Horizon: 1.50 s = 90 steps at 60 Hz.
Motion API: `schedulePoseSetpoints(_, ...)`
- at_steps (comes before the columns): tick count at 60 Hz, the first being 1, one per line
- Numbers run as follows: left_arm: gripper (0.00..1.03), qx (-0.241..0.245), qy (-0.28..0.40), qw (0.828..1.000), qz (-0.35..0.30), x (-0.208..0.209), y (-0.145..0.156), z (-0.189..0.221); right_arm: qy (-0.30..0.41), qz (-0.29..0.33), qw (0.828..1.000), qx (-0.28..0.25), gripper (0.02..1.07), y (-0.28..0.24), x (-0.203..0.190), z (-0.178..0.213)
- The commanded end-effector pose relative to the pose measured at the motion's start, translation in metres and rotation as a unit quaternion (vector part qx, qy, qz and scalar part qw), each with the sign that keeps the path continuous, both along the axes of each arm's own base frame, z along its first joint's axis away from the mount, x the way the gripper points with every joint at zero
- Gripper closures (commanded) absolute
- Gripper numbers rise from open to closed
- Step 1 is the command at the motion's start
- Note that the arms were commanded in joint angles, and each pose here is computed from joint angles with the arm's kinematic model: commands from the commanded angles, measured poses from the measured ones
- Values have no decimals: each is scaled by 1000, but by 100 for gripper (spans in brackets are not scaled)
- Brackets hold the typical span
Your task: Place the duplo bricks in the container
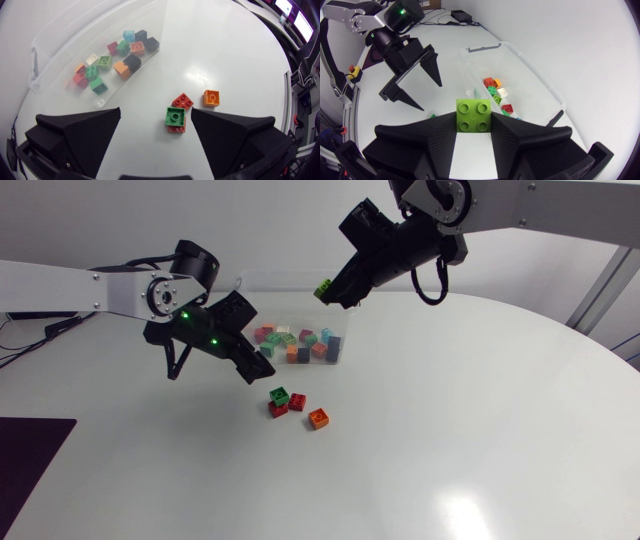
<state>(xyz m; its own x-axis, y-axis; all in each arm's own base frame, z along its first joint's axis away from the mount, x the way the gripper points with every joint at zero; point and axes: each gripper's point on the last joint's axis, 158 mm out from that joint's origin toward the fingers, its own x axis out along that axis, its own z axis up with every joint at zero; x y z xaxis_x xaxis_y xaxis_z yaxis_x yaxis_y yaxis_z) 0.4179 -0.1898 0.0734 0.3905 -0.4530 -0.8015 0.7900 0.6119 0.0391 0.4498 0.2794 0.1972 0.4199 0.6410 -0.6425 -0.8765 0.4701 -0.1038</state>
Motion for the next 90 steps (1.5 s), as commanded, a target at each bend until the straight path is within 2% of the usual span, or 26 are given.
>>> schedulePoseSetpoints(1, 5, 13, 21, 999, -23, -10, -4, -25, 3, -21, 1000, 20, 82, 0, 16, 3)
schedulePoseSetpoints(18, 6, 28, 35, 998, -34, -12, -4, -44, -10, -46, 998, 49, 82, 1, 37, 16)
schedulePoseSetpoints(47, 6, 45, 54, 997, -37, -12, -5, -69, -6, -68, 995, 70, 82, 11, 77, 1)
schedulePoseSetpoints(69, 6, 57, 50, 996, -43, -8, -16, -78, -7, -83, 993, 78, 82, 10, 105, -8)
schedulePoseSetpoints(90, 14, 63, 57, 995, -50, -7, -24, -89, -11, -86, 993, 80, 82, 12, 121, -16)
